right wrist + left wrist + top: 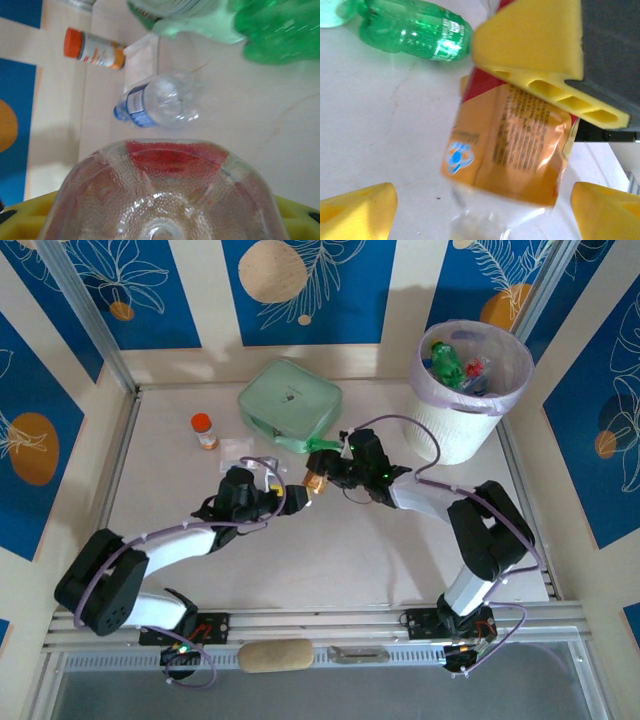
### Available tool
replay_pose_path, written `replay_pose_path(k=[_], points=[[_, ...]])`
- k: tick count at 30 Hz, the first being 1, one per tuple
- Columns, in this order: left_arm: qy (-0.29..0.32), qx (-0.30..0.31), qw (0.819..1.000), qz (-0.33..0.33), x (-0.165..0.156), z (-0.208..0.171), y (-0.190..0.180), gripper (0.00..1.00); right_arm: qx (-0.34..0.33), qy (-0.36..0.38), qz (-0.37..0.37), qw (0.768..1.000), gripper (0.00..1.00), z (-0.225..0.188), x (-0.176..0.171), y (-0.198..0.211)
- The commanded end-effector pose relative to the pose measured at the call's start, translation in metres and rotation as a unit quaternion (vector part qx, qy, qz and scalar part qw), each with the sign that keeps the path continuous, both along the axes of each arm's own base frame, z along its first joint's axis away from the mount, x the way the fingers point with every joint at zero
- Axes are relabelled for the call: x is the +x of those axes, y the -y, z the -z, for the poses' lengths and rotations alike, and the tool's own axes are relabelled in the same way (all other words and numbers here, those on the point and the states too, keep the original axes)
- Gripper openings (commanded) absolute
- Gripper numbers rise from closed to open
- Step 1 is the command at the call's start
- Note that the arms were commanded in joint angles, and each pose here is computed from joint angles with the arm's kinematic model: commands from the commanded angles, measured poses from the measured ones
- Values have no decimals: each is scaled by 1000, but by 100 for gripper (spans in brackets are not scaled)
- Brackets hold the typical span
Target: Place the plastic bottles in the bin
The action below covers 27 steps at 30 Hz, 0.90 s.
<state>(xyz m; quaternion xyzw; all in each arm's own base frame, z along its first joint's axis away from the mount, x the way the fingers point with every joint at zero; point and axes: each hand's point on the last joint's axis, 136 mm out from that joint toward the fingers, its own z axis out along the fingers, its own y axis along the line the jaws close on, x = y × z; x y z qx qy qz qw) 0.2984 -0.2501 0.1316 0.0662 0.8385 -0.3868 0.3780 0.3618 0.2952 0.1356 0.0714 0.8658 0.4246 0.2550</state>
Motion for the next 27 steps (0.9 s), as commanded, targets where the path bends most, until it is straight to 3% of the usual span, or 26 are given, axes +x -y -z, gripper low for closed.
replay_pose_path(k=[1,5,9,17,27], points=[[17,51,995,-81,9,2,-33,98,-58,46,31,997,53,-25,5,34],[11,92,987,-130,11,9,-57,100,-120,106,59,985,53,-59,12,66],[4,94,986,-140,12,12,-60,100,-163,175,90,967,54,-110,21,101],[-17,56,991,-124,18,20,-42,100,-150,293,161,930,51,-229,24,186],[-12,23,994,-110,30,16,-25,100,-258,375,248,855,51,-330,14,275]])
